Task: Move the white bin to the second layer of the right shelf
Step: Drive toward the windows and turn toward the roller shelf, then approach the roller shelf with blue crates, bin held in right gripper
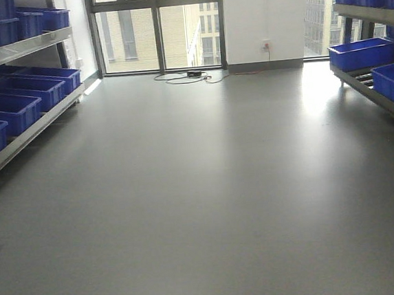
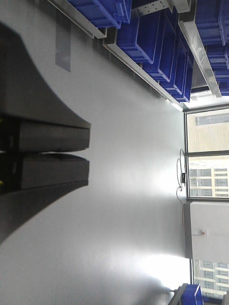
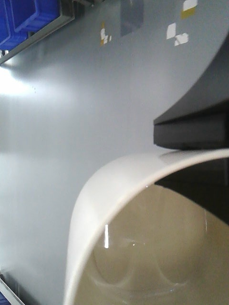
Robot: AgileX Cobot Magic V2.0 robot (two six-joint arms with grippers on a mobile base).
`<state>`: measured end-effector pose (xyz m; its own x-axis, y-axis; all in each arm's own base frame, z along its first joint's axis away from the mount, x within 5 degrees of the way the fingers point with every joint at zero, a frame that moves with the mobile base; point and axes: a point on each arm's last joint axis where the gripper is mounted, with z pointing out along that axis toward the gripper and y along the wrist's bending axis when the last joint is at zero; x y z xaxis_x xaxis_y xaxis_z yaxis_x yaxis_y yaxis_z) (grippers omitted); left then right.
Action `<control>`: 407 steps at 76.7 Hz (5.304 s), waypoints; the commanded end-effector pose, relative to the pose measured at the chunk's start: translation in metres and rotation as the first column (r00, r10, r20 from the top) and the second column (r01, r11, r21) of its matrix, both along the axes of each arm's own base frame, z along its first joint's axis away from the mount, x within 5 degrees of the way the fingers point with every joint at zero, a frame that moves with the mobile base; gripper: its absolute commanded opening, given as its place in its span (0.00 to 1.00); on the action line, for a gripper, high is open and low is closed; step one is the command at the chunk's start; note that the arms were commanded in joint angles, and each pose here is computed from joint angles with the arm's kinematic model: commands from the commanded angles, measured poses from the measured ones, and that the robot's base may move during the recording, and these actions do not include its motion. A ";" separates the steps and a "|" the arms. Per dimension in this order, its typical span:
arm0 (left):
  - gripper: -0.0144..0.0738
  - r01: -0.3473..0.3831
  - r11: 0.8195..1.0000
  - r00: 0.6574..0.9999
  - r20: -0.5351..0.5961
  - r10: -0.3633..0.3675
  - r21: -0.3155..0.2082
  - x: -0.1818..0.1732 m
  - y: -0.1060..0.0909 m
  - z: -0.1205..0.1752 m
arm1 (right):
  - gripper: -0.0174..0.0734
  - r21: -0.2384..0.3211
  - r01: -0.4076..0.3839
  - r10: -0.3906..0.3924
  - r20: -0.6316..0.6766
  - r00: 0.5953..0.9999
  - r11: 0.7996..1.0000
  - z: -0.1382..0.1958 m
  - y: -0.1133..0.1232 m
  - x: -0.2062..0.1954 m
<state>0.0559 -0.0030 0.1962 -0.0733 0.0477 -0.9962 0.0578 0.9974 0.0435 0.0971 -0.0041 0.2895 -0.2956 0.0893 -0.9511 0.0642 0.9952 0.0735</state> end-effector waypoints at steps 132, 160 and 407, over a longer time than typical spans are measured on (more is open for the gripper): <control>0.26 0.001 1.000 0.998 0.064 -0.001 -0.009 0.001 0.000 -0.004 | 0.25 -0.006 0.002 -0.001 0.123 0.992 1.000 0.019 0.000 0.002; 0.26 0.001 1.000 0.998 0.064 -0.001 -0.009 0.001 0.000 -0.004 | 0.25 -0.006 0.002 -0.001 0.123 0.992 1.000 0.019 0.000 0.002; 0.26 0.001 1.000 0.998 0.064 -0.001 -0.009 0.001 0.000 -0.004 | 0.25 -0.006 0.002 -0.001 0.121 0.993 1.000 0.019 0.000 0.002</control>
